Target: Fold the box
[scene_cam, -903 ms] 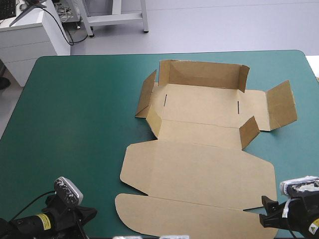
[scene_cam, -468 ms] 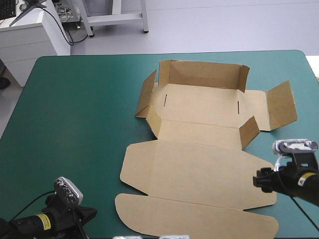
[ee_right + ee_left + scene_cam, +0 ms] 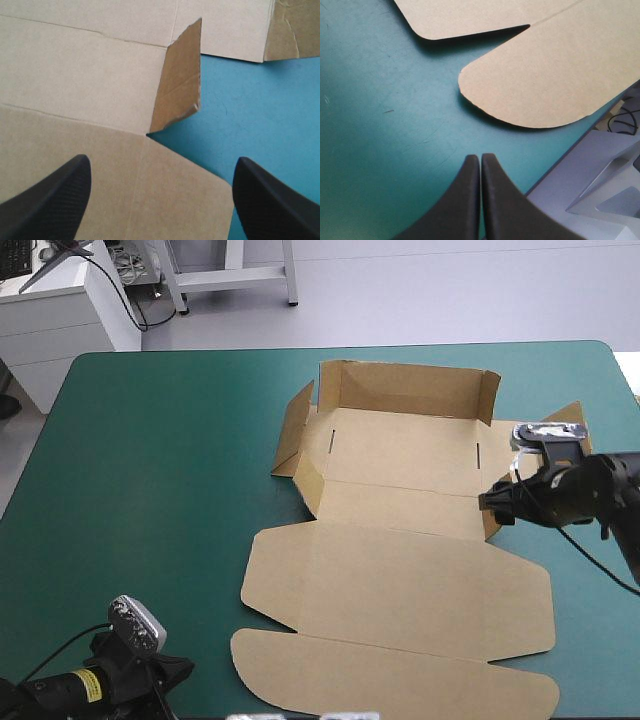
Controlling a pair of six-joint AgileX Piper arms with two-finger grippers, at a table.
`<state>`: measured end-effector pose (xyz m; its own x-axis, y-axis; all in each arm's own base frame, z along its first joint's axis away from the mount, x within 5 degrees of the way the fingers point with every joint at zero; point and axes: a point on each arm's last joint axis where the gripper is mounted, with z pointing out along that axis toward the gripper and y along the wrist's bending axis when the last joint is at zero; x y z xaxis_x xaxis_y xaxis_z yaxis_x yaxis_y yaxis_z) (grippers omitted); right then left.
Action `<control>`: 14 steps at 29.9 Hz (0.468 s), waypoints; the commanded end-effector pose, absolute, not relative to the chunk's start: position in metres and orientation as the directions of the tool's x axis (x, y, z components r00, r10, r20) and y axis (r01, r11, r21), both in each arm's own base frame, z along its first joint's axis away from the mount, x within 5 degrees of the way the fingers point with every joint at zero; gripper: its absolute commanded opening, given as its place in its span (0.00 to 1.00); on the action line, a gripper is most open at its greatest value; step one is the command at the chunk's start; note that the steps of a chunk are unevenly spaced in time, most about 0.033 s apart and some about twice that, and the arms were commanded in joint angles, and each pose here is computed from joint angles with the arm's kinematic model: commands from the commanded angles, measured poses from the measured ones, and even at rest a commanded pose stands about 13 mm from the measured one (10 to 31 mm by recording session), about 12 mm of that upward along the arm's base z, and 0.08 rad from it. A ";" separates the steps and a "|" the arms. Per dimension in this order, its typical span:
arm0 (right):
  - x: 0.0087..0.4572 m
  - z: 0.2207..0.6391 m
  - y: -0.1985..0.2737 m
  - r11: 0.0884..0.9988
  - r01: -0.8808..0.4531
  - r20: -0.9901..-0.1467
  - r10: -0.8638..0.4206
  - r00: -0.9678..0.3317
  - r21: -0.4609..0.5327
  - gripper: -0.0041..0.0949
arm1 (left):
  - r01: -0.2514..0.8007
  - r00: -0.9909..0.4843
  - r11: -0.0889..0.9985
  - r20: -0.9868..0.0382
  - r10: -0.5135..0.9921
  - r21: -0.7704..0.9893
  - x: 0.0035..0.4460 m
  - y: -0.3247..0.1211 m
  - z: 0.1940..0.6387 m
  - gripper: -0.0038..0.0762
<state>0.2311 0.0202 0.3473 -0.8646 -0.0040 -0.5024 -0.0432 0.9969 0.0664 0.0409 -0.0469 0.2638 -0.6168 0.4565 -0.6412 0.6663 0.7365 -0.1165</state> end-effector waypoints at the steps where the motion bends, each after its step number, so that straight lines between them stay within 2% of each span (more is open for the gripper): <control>1: 0.264 0.354 0.022 0.997 -0.046 -0.536 -0.007 -0.844 0.060 0.76 | 0.667 -0.592 0.736 -0.685 0.425 -0.119 0.044 -0.049 0.276 0.04; 6: 0.302 0.339 0.024 0.997 -0.049 -0.465 -0.018 -0.885 0.054 0.76 | 0.666 -0.589 0.737 -0.688 0.423 -0.116 0.044 -0.049 0.276 0.04; 14: 0.343 0.299 0.003 0.998 0.032 -0.312 0.050 -0.949 0.062 0.76 | 0.666 -0.588 0.737 -0.689 0.423 -0.116 0.044 -0.049 0.276 0.04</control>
